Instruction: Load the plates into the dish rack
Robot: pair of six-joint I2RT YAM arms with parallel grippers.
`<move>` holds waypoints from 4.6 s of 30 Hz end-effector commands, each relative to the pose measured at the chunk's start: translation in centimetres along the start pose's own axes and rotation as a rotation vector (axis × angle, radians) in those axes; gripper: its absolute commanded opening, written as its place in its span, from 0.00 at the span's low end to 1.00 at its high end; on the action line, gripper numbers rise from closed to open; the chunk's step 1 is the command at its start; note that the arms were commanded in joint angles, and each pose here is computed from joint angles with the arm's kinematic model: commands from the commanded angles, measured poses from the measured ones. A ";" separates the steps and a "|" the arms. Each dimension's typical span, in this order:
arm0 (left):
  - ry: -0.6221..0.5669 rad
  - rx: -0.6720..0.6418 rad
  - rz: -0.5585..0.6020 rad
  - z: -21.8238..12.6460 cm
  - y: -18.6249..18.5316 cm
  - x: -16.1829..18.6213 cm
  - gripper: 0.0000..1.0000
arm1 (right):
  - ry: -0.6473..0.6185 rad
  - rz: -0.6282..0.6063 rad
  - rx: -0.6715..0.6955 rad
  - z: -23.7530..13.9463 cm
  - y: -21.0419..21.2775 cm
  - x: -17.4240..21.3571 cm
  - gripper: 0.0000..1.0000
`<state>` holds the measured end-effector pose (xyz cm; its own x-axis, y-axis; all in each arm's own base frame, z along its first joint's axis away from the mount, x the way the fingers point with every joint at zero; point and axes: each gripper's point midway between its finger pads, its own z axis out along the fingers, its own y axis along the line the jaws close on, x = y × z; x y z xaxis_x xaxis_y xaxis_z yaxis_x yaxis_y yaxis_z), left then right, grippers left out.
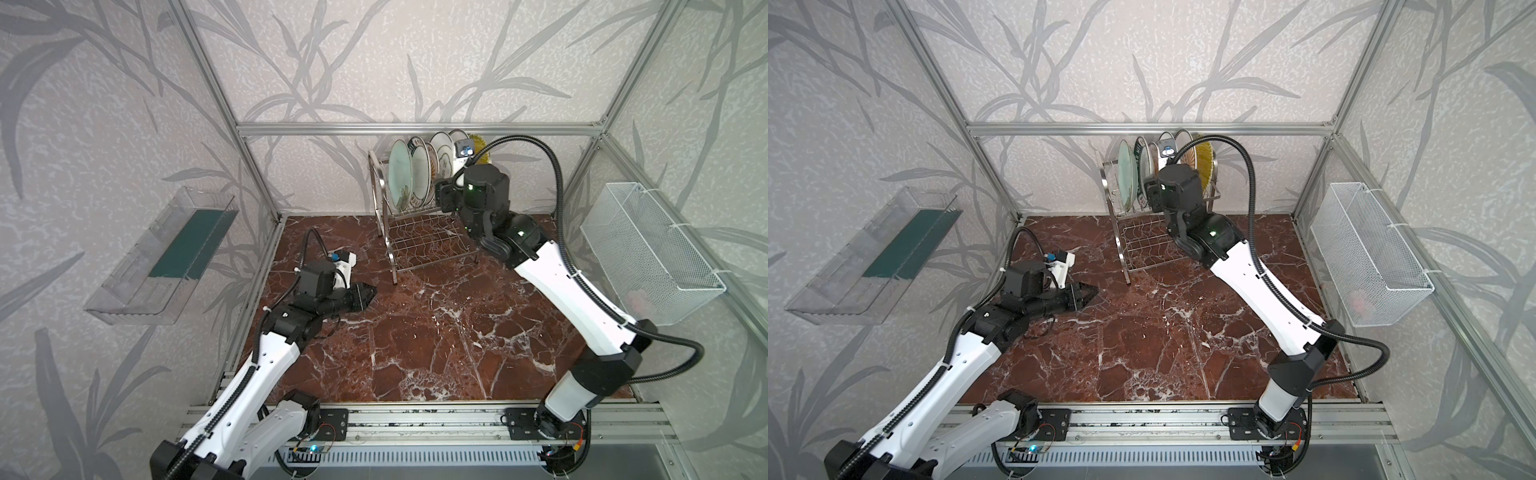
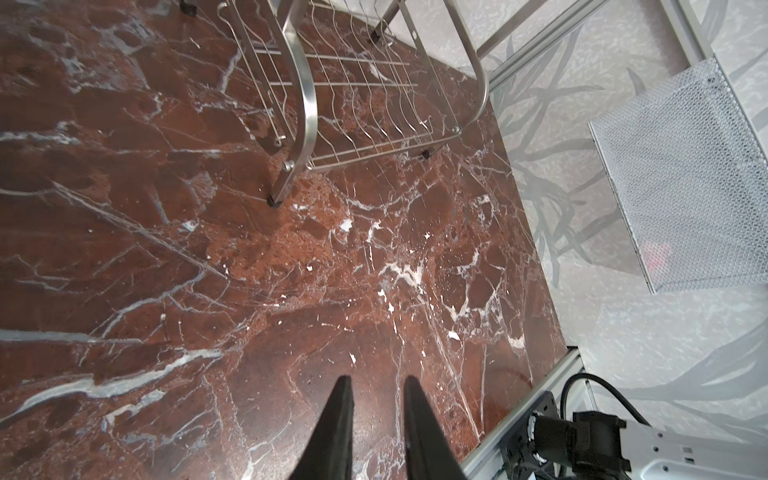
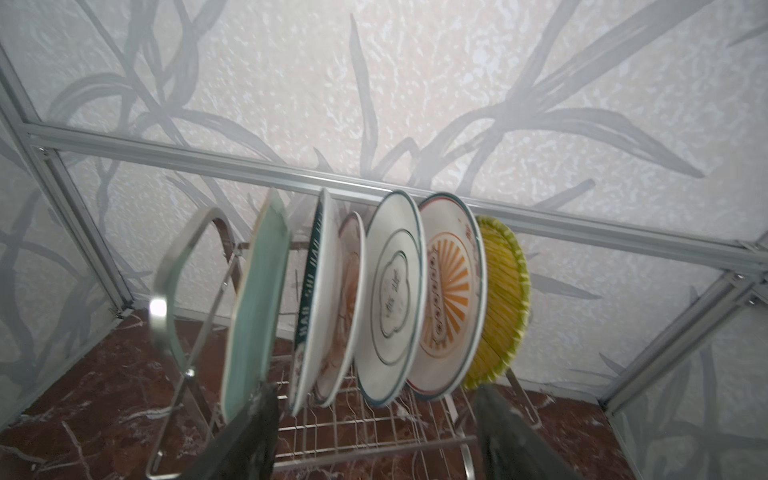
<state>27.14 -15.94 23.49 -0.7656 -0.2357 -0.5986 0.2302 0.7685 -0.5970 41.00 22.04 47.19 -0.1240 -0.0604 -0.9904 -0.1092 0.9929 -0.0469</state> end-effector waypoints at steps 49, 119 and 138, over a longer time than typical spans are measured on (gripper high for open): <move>-0.340 -0.337 0.043 -1.2 6.9 -11.1 0.99 | 0.392 0.168 0.222 -10.5 -19.9 22.4 0.99; -0.562 -0.763 0.301 2.4 27.0 -5.8 0.99 | 0.087 0.052 0.106 -0.4 -18.7 38.3 0.99; -0.564 -0.763 0.301 2.4 27.0 -5.9 0.99 | 0.177 0.010 -0.007 1.7 -16.8 38.7 0.99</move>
<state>39.46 4.53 9.74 -0.2958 -0.0814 -0.9518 -0.2245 0.9744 -0.0135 39.60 2.85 8.93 -0.3205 -0.0558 -0.9456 -0.0975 0.9949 -0.0256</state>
